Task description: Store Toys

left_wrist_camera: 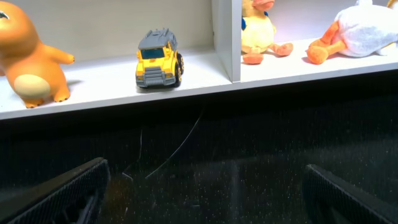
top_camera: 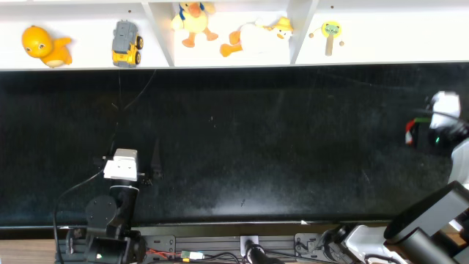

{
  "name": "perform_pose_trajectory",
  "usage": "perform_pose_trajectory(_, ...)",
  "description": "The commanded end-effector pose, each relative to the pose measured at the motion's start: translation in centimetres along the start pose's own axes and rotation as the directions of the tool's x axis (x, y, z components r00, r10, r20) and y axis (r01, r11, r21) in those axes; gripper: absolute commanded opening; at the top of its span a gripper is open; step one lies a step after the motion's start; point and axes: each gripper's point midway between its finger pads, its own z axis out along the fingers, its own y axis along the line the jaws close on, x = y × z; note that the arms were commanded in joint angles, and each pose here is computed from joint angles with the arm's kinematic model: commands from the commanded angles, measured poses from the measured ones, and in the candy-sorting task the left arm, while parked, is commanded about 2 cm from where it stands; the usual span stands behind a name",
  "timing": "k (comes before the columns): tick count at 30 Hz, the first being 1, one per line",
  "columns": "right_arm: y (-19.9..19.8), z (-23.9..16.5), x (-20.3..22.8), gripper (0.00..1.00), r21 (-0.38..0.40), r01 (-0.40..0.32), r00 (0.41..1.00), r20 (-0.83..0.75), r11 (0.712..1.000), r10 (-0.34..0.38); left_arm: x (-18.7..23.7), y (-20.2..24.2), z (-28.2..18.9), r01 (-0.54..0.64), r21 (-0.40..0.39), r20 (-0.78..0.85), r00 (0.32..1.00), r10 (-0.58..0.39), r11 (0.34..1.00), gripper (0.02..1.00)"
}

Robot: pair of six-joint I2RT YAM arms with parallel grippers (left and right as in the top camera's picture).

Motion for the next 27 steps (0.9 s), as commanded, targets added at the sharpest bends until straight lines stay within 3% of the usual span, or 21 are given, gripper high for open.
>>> perform_pose_trajectory(1,-0.9,-2.6,-6.7,0.47,0.053,0.04,0.991,0.125,0.998,-0.046,0.0,-0.1,0.0,-0.018,0.005,0.009,1.0,0.018,1.0,0.998)
perform_pose_trajectory(6,0.1,-2.2,-11.1,0.467,0.026,0.087,0.984,0.15,0.996,-0.09,0.0,-0.1,0.0,-0.018,0.005,0.009,1.0,0.018,1.0,0.998)
perform_pose_trajectory(15,2.2,0.9,-17.1,0.461,-0.041,0.107,0.982,0.162,0.993,-0.099,0.0,-0.1,0.0,-0.018,0.005,0.009,1.0,0.018,1.0,0.998)
perform_pose_trajectory(27,5.0,4.0,-20.0,0.467,-0.082,0.151,0.977,0.167,0.985,-0.135,0.0,-0.1,0.0,-0.018,0.005,0.009,1.0,0.018,1.0,0.998)
